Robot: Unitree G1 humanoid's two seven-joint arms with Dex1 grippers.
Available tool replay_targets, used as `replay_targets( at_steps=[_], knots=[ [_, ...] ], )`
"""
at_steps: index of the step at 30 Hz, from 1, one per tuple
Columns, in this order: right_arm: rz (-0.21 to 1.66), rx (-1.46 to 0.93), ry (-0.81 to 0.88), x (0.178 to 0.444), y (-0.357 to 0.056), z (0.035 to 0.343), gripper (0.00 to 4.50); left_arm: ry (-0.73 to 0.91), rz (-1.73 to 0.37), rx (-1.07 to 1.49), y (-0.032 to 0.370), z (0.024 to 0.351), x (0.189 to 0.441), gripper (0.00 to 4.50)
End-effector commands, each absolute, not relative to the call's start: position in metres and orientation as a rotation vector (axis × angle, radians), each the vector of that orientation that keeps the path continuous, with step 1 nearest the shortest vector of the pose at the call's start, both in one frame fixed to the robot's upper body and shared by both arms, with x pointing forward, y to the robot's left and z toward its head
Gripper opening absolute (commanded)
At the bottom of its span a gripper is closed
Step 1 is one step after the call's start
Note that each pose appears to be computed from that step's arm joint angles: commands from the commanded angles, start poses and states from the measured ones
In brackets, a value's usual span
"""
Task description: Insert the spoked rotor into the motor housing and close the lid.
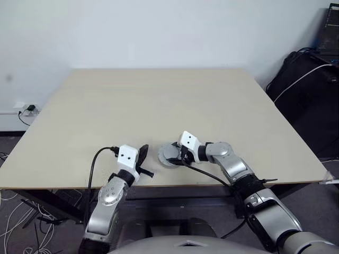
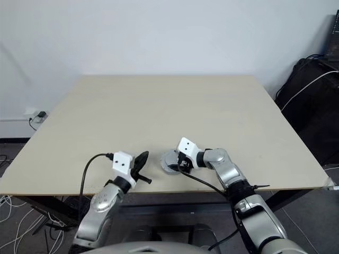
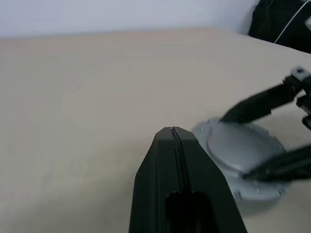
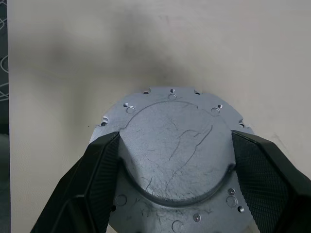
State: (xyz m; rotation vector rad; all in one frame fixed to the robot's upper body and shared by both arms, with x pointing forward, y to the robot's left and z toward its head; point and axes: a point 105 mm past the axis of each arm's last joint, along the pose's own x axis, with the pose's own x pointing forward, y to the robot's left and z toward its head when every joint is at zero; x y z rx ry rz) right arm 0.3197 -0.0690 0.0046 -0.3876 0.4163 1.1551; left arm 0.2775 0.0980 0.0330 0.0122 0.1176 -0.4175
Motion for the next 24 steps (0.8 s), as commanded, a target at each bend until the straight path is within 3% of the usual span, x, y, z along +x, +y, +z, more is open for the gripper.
replay_targets(
  at_steps=[1,9,15,24],
  knots=[
    [1.109,-0.413,0.473,0.320,-0.080,-0.006,3.20,0.149,-0.439,-0.006,0.097,0.038,0.292,0.00],
    [1.106,-0.399,0.455,0.319,-0.079,-0.002,3.20,0.362,-0.631,-0.114,0.083,0.030,0.297,0.00],
    [1.097,-0.395,0.457,0.317,-0.080,-0.002,3.20,0.420,-0.703,-0.146,0.076,0.028,0.296,0.00],
    [1.093,-0.390,0.456,0.316,-0.079,-0.001,3.20,0.505,-0.616,-0.104,0.079,0.014,0.308,0.00]
  ],
)
